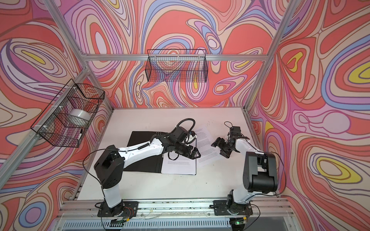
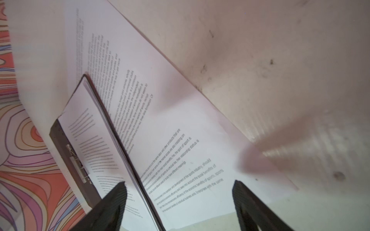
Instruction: Put the files into the folder
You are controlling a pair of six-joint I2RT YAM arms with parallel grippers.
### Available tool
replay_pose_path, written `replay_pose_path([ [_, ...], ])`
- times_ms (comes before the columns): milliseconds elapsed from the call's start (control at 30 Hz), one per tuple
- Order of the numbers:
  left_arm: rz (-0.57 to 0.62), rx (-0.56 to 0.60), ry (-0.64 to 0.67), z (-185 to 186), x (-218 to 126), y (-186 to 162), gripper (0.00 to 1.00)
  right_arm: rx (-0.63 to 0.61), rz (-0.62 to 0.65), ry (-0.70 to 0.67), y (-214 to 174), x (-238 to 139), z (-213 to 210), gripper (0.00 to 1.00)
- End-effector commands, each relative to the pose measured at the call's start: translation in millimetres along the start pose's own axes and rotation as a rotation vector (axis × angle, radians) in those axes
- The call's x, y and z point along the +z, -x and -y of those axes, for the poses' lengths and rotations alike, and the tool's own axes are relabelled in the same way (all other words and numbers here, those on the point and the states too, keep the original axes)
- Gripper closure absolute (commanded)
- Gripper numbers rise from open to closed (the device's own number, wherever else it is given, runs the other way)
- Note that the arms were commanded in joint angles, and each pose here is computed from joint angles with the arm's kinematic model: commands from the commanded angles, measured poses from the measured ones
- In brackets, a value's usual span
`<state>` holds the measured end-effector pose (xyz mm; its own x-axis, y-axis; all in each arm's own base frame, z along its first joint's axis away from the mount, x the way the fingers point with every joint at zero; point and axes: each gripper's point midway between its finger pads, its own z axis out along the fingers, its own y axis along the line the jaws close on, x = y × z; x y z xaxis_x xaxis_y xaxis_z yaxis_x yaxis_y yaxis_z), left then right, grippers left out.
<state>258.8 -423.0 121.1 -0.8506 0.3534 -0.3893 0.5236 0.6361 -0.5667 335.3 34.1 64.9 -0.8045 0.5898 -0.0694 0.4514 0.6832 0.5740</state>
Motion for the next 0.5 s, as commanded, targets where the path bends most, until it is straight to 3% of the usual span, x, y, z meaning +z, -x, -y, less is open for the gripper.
replay_pose_path([
  [0, -0.027, -0.043, -0.035, 14.8, 16.1, 0.6, 0.18, 0.043, 0.077, 0.08, 22.5, -17.2, -3.7, 0.13],
  [167, -0.048, -0.098, -0.051, 17.4, 50.1, 2.4, 0.2, 0.077, 0.137, 0.087, 52.3, -14.9, -0.5, 0.14],
  [467, -0.092, -0.139, -0.034, 5.2, 92.4, 0.1, 0.2, 0.086, 0.073, 0.015, 42.0, 3.7, 22.0, 0.14],
])
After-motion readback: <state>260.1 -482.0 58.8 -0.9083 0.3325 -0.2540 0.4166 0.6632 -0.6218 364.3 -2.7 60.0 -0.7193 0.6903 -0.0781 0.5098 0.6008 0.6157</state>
